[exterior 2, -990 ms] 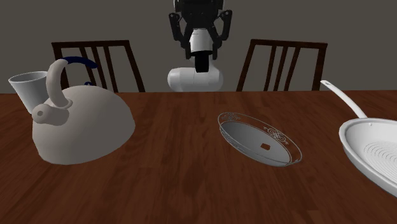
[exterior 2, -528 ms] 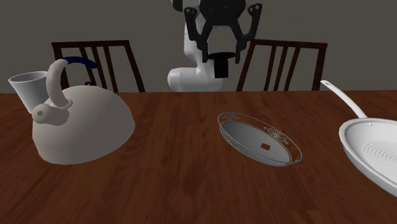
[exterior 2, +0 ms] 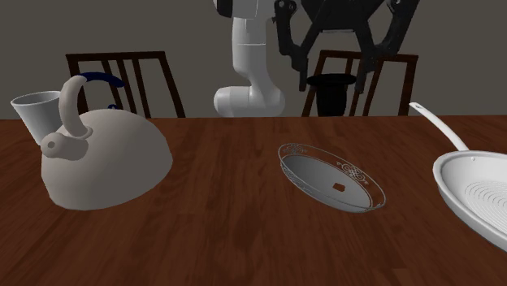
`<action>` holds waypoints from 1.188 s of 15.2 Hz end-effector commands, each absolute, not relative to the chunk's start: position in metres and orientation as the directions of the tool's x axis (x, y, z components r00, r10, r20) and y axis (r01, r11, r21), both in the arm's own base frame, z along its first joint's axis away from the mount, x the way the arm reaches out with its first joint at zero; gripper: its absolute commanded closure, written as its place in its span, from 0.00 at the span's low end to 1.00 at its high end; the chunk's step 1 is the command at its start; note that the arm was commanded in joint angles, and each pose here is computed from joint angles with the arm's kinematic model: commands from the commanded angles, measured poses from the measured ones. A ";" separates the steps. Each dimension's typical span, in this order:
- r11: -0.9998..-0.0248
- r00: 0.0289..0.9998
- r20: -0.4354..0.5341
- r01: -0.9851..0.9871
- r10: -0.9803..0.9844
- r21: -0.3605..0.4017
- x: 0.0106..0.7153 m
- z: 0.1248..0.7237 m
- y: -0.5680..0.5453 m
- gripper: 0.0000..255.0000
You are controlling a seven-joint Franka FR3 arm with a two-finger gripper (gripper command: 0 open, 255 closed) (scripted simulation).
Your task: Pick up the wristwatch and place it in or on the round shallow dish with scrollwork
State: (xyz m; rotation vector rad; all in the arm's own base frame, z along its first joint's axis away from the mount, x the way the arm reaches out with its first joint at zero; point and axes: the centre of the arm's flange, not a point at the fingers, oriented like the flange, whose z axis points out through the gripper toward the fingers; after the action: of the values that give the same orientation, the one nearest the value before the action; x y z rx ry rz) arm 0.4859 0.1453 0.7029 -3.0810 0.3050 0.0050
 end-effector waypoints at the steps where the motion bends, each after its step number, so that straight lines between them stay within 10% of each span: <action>1: -0.979 0.980 -0.008 -0.197 -0.197 -0.046 0.495 0.698 0.152 1.00; 18: -0.979 0.980 -0.008 -0.197 -0.197 -0.046 0.495 0.613 0.152 1.00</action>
State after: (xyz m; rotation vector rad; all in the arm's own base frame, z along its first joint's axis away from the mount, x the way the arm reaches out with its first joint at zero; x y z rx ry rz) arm 0.4950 0.1521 0.6163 -3.0800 0.3061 0.0056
